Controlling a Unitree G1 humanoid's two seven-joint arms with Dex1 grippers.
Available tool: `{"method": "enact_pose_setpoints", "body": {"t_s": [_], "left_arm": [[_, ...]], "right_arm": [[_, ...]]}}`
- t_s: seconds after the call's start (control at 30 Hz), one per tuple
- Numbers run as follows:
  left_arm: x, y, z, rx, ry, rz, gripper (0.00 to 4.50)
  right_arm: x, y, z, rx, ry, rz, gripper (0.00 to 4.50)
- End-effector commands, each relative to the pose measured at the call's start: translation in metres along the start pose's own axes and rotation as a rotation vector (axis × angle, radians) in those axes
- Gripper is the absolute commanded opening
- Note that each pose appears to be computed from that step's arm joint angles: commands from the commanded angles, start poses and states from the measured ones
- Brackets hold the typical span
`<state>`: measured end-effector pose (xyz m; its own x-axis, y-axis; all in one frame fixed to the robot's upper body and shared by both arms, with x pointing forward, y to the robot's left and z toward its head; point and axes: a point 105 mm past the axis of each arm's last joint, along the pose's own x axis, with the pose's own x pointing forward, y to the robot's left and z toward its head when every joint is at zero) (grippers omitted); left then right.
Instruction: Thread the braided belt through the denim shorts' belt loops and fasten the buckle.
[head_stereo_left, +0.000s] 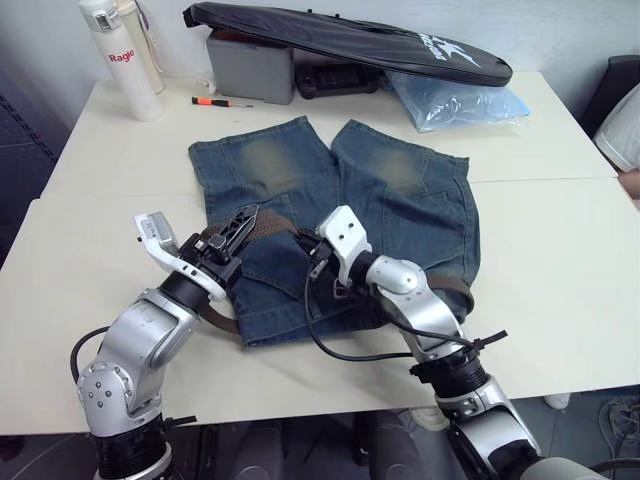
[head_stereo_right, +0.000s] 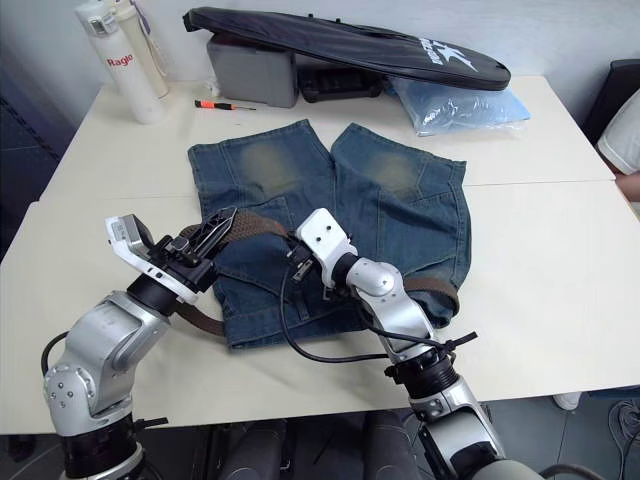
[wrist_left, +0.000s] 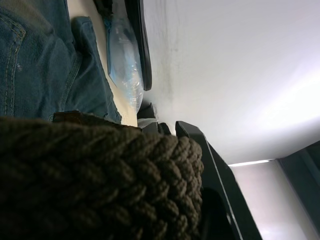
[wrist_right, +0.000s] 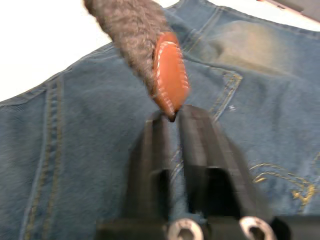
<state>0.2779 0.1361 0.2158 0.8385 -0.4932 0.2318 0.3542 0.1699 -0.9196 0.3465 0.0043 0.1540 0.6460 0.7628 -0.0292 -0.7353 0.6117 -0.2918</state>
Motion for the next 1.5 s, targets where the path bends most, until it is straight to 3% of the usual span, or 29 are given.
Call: {"method": "enact_pose_setpoints", "body": {"t_s": [0.03, 0.27, 0.5, 0.63, 1.03, 1.5], "left_arm": [[-0.002, -0.011, 0.0, 0.019, -0.01, -0.033, 0.0], [-0.007, -0.004, 0.009, 0.123, 0.015, 0.05, 0.0], [-0.013, -0.001, 0.025, 0.047, -0.128, 0.104, 2.79], [-0.012, -0.015, 0.014, 0.007, -0.17, 0.076, 4.47], [0.005, -0.002, -0.012, -0.095, -0.219, 0.185, 4.47], [0.02, 0.003, -0.021, -0.077, -0.176, 0.232, 4.47]], "right_arm": [[0.001, -0.015, 0.023, -0.035, -0.072, -0.036, 0.04], [-0.004, -0.034, 0.014, -0.101, 0.084, -0.07, 0.04], [-0.007, -0.044, 0.021, -0.083, 0.184, -0.104, 0.0], [-0.006, -0.039, 0.022, -0.091, 0.221, -0.085, 0.0], [-0.003, -0.007, 0.042, -0.147, 0.205, 0.049, 0.0], [-0.004, 0.009, 0.052, -0.241, 0.163, 0.14, 0.0]]}}
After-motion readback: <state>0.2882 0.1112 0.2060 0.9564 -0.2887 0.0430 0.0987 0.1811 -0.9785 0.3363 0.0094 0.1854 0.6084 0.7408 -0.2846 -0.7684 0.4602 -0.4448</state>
